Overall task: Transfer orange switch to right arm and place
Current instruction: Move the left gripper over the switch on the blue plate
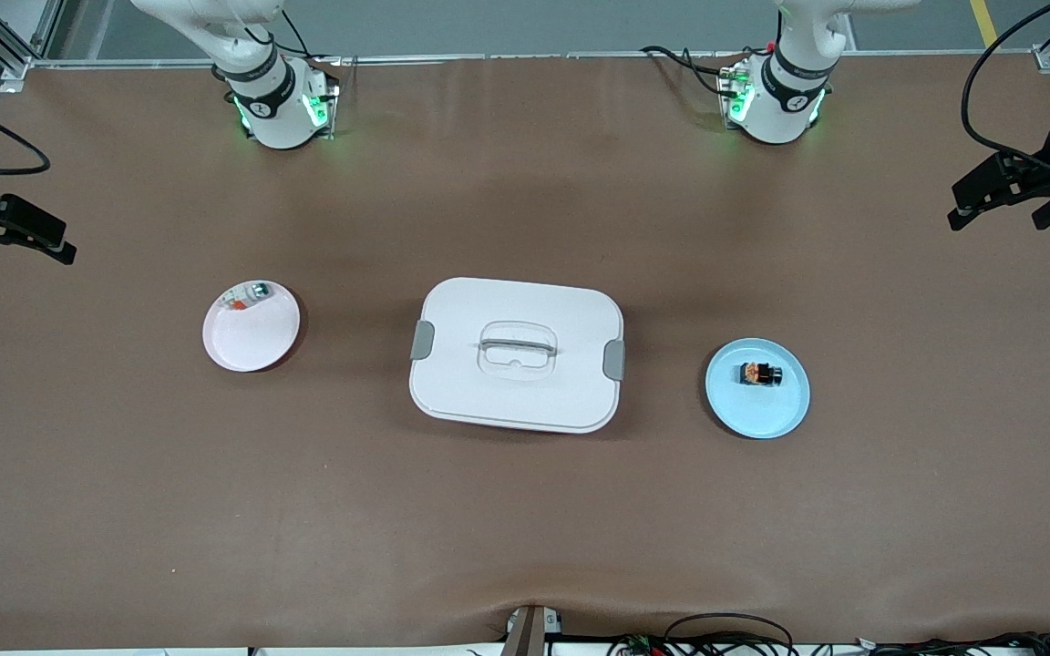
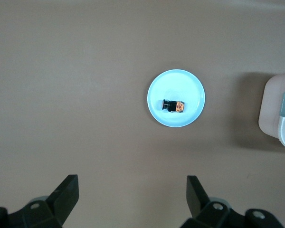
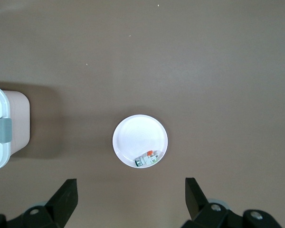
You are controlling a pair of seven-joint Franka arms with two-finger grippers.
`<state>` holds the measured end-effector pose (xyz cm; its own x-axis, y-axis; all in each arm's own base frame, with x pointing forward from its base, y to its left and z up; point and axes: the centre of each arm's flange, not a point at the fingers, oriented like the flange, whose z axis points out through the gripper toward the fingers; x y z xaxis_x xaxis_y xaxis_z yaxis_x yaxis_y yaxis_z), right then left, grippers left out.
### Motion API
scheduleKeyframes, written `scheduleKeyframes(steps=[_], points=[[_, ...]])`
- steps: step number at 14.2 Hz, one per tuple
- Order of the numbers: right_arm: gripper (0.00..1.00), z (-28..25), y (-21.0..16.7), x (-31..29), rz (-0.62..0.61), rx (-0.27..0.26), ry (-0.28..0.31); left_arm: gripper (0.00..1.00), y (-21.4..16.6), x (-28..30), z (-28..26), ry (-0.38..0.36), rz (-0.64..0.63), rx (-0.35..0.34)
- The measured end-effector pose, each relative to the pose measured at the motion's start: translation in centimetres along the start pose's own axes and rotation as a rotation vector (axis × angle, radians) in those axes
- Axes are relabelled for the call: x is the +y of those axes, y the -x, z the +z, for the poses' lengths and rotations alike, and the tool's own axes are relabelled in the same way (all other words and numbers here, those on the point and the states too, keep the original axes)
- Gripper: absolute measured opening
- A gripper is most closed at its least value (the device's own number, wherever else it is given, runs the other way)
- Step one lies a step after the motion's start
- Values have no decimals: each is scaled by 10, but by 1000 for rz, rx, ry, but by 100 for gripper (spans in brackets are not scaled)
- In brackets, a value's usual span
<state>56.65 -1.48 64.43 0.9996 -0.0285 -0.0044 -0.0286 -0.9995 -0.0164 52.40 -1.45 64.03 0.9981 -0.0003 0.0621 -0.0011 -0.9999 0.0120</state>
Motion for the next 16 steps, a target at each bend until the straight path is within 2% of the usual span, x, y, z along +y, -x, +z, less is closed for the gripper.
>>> scheduleKeyframes(steps=[8, 16], points=[[100, 0, 0, -1, -2, -2, 0, 100, -1, 0, 4, -1, -14, -11], [100, 0, 0, -1, -1, -2, 0, 100, -16, 14, 56, -8, -6, -146]])
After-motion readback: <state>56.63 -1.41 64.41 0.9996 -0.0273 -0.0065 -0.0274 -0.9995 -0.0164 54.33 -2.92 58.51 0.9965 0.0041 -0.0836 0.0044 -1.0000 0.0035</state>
